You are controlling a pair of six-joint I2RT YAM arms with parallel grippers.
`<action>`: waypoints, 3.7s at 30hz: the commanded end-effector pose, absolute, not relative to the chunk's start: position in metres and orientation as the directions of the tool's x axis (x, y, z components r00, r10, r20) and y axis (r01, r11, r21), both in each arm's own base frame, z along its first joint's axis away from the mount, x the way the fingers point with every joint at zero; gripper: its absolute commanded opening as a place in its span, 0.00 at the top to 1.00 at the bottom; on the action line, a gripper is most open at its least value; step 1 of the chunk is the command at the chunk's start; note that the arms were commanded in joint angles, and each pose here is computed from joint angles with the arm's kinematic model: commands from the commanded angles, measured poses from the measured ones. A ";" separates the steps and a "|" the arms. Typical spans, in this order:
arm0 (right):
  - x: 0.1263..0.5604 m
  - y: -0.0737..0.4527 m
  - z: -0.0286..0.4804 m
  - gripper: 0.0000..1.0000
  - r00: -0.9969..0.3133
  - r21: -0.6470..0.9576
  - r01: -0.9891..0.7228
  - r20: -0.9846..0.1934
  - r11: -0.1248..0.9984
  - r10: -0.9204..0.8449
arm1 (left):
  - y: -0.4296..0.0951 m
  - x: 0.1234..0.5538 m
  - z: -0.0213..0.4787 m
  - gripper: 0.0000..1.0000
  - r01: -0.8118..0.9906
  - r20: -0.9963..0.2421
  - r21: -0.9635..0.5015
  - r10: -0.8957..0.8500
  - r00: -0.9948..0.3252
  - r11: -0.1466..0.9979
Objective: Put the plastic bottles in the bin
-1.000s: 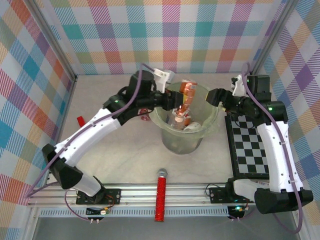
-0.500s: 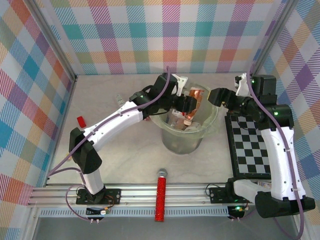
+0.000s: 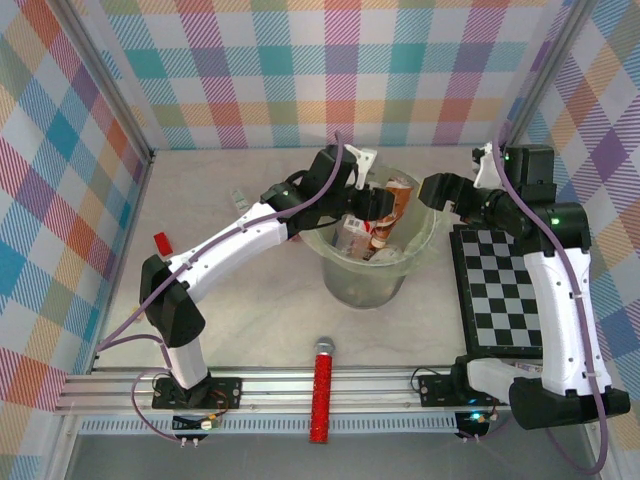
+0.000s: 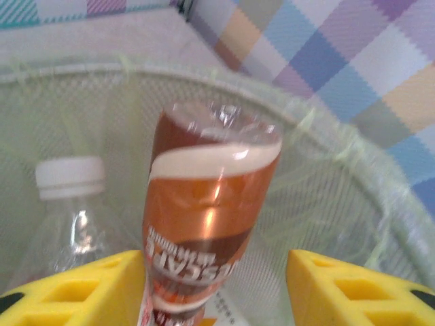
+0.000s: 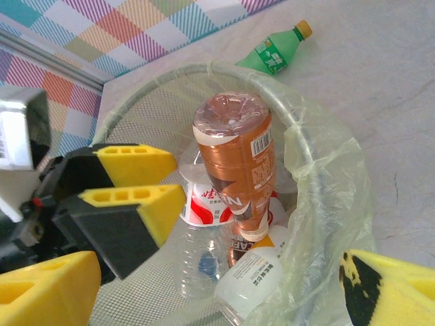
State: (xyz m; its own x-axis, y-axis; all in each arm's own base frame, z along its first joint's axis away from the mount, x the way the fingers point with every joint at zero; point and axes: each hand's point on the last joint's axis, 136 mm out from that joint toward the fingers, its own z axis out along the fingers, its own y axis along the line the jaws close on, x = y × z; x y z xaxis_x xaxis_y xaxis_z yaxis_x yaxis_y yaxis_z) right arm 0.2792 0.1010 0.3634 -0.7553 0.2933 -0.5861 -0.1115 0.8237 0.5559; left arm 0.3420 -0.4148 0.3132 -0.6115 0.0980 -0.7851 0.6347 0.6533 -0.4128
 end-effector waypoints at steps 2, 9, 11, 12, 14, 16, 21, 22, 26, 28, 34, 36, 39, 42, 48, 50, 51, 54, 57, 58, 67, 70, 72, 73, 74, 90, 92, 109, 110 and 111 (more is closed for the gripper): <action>0.277 0.104 0.366 0.09 -0.764 0.566 -0.131 -0.581 0.814 0.280 | -0.419 0.356 0.375 0.49 0.644 -0.862 -0.462 -0.136 -0.488 0.610; 0.274 0.105 0.365 0.10 -0.768 0.571 -0.128 -0.575 0.811 0.284 | -0.441 0.384 0.370 0.56 0.630 -0.858 -0.489 -0.201 -0.473 0.604; 0.272 0.104 0.368 0.10 -0.763 0.571 -0.131 -0.580 0.810 0.286 | -0.450 0.390 0.354 0.59 0.622 -0.847 -0.493 -0.172 -0.503 0.608; 0.272 0.104 0.369 0.10 -0.760 0.571 -0.133 -0.583 0.810 0.286 | -0.454 0.392 0.345 0.60 0.619 -0.841 -0.494 -0.155 -0.518 0.610; 0.270 0.104 0.371 0.10 -0.756 0.570 -0.137 -0.588 0.810 0.286 | -0.457 0.392 0.327 0.62 0.610 -0.830 -0.492 -0.122 -0.545 0.621; 0.270 0.103 0.370 0.10 -0.756 0.566 -0.135 -0.589 0.814 0.284 | -0.459 0.389 0.311 0.65 0.611 -0.820 -0.483 -0.078 -0.568 0.627; 0.273 0.104 0.364 0.10 -0.764 0.567 -0.129 -0.580 0.813 0.283 | -0.454 0.378 0.280 0.70 0.605 -0.791 -0.466 0.003 -0.612 0.645; 0.274 0.104 0.363 0.10 -0.764 0.571 -0.129 -0.578 0.811 0.286 | -0.453 0.375 0.274 0.70 0.603 -0.788 -0.465 0.008 -0.616 0.649; 0.279 0.107 0.361 0.10 -0.771 0.586 -0.130 -0.567 0.800 0.290 | -0.448 0.372 0.266 0.71 0.597 -0.781 -0.463 0.017 -0.624 0.655; 0.280 0.109 0.362 0.10 -0.771 0.592 -0.134 -0.566 0.795 0.291 | -0.449 0.369 0.272 0.71 0.604 -0.782 -0.472 0.011 -0.623 0.643; 0.282 0.109 0.361 0.10 -0.774 0.594 -0.127 -0.560 0.794 0.296 | -0.443 0.361 0.326 0.62 0.644 -0.820 -0.489 -0.058 -0.569 0.588; 0.283 0.108 0.357 0.10 -0.778 0.590 -0.116 -0.554 0.799 0.296 | -0.439 0.357 0.346 0.59 0.659 -0.835 -0.483 -0.077 -0.545 0.577; 0.285 0.106 0.351 0.10 -0.787 0.581 -0.100 -0.543 0.808 0.293 | -0.429 0.350 0.375 0.54 0.678 -0.857 -0.466 -0.100 -0.506 0.568; 0.287 0.100 0.342 0.10 -0.796 0.545 -0.070 -0.536 0.835 0.283 | -0.414 0.346 0.398 0.50 0.684 -0.879 -0.437 -0.115 -0.464 0.584; 0.289 0.081 0.322 0.11 -0.820 0.441 -0.002 -0.514 0.897 0.251 | -0.364 0.353 0.416 0.45 0.624 -0.894 -0.400 -0.135 -0.427 0.672; 0.288 0.084 0.319 0.12 -0.827 0.449 -0.010 -0.507 0.893 0.245 | -0.338 0.361 0.415 0.44 0.577 -0.889 -0.402 -0.152 -0.432 0.711; 0.289 0.086 0.319 0.12 -0.827 0.458 -0.018 -0.506 0.889 0.244 | -0.323 0.366 0.410 0.44 0.545 -0.884 -0.403 -0.158 -0.440 0.735; 0.288 0.093 0.323 0.12 -0.825 0.493 -0.043 -0.508 0.869 0.248 | -0.264 0.383 0.392 0.43 0.412 -0.851 -0.436 -0.216 -0.479 0.800; 0.287 0.099 0.327 0.13 -0.824 0.519 -0.068 -0.510 0.852 0.245 | -0.200 0.403 0.364 0.41 0.244 -0.805 -0.476 -0.308 -0.507 0.845; 0.287 0.100 0.328 0.13 -0.825 0.525 -0.072 -0.509 0.848 0.245 | -0.181 0.410 0.352 0.40 0.189 -0.790 -0.484 -0.333 -0.515 0.855; 0.279 0.106 0.325 0.13 -0.837 0.553 -0.088 -0.492 0.828 0.239 | -0.074 0.463 0.215 0.16 -0.246 -0.618 -0.494 -0.535 -0.576 0.834; 0.274 0.106 0.324 0.13 -0.841 0.552 -0.090 -0.488 0.829 0.234 | -0.066 0.483 0.185 0.09 -0.306 -0.601 -0.475 -0.558 -0.572 0.825; 0.271 0.105 0.324 0.13 -0.842 0.550 -0.091 -0.487 0.830 0.231 | -0.062 0.492 0.162 0.06 -0.357 -0.581 -0.443 -0.566 -0.584 0.823; 0.269 0.106 0.324 0.12 -0.845 0.551 -0.091 -0.484 0.829 0.229 | -0.060 0.497 0.151 0.06 -0.376 -0.570 -0.434 -0.573 -0.589 0.818; 0.268 0.106 0.323 0.12 -0.845 0.552 -0.092 -0.484 0.829 0.228 | -0.058 0.500 0.142 0.05 -0.395 -0.562 -0.426 -0.580 -0.590 0.814; 0.265 0.104 0.310 0.12 -0.857 0.543 -0.078 -0.465 0.836 0.222 | -0.048 0.495 0.059 0.16 -0.514 -0.466 -0.385 -0.642 -0.609 0.767; 0.265 0.104 0.310 0.12 -0.857 0.542 -0.077 -0.465 0.837 0.222 | -0.047 0.493 0.056 0.18 -0.520 -0.460 -0.385 -0.647 -0.608 0.762; 0.265 0.103 0.313 0.12 -0.852 0.541 -0.079 -0.472 0.837 0.225 | -0.035 0.480 0.065 0.36 -0.542 -0.463 -0.409 -0.679 -0.570 0.734; 0.265 0.104 0.314 0.12 -0.851 0.542 -0.081 -0.474 0.836 0.225 | -0.034 0.480 0.068 0.36 -0.540 -0.467 -0.411 -0.678 -0.567 0.735; 0.265 0.104 0.315 0.12 -0.849 0.543 -0.084 -0.478 0.836 0.225 | -0.033 0.479 0.072 0.37 -0.537 -0.473 -0.413 -0.677 -0.564 0.736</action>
